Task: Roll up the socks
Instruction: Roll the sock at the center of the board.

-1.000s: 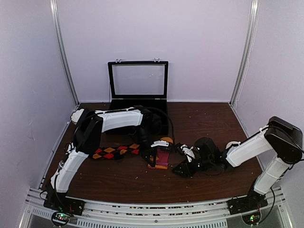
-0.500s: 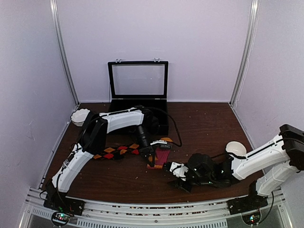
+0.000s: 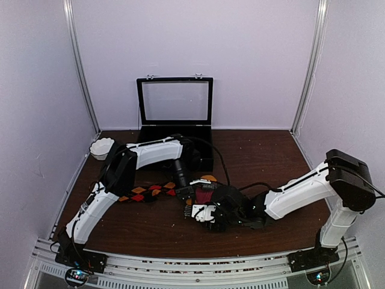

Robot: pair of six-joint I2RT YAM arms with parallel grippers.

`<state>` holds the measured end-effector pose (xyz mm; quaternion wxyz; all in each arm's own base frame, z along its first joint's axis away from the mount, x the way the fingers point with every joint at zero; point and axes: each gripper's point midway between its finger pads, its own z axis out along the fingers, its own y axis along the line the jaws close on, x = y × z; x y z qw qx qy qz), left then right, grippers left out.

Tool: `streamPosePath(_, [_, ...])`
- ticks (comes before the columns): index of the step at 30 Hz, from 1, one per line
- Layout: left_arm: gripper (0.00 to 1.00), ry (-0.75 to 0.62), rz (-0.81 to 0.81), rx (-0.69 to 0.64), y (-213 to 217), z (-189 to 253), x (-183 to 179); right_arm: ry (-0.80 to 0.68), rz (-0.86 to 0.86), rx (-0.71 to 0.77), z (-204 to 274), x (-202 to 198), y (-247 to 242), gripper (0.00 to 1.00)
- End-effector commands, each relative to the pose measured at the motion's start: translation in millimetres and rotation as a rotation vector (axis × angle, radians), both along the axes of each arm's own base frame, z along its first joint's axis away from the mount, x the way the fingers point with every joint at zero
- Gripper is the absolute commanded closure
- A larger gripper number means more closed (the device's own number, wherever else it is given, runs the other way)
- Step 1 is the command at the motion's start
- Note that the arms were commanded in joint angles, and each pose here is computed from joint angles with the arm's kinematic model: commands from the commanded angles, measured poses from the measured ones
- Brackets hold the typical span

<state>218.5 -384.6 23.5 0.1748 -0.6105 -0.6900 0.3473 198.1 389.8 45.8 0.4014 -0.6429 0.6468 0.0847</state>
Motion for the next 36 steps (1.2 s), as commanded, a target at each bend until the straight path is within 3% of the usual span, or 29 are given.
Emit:
streamPosePath(1, [1.00, -0.010, -0.028, 0.077, 11, -27, 1, -0.043, 0.008, -0.019, 0, 15, 5, 0.61])
streamPosePath(11, [1.00, 0.004, -0.045, 0.058, 11, -23, -1, 0.006, -0.055, -0.058, -34, 23, -10, 0.68])
streamPosePath(13, [0.95, 0.020, -0.058, 0.025, 10, -14, -5, 0.028, -0.075, -0.069, -43, 25, -15, 0.70])
streamPosePath(17, [0.74, -0.022, -0.063, -0.064, 9, 15, 0, 0.116, -0.117, -0.067, -55, 25, -26, 0.81])
streamPosePath(21, [0.55, -0.163, 0.032, -0.176, 7, 54, 32, 0.242, -0.153, -0.045, -61, 19, -30, 0.90])
streamPosePath(23, [0.32, -0.220, 0.080, -0.211, 9, 74, 47, 0.302, -0.166, -0.026, -63, 14, -30, 0.92])
streamPosePath(25, [0.26, -0.264, 0.107, -0.249, 13, 92, 55, 0.360, -0.188, -0.006, -64, 10, -32, 0.93])
streamPosePath(30, [0.28, -0.389, 0.085, -0.317, 26, 113, 54, 0.595, -0.299, 0.108, -65, 14, -41, 0.94])
streamPosePath(36, [0.38, -0.378, 0.025, -0.312, 32, 91, 33, 0.871, -0.388, 0.194, -73, 12, -48, 0.94])
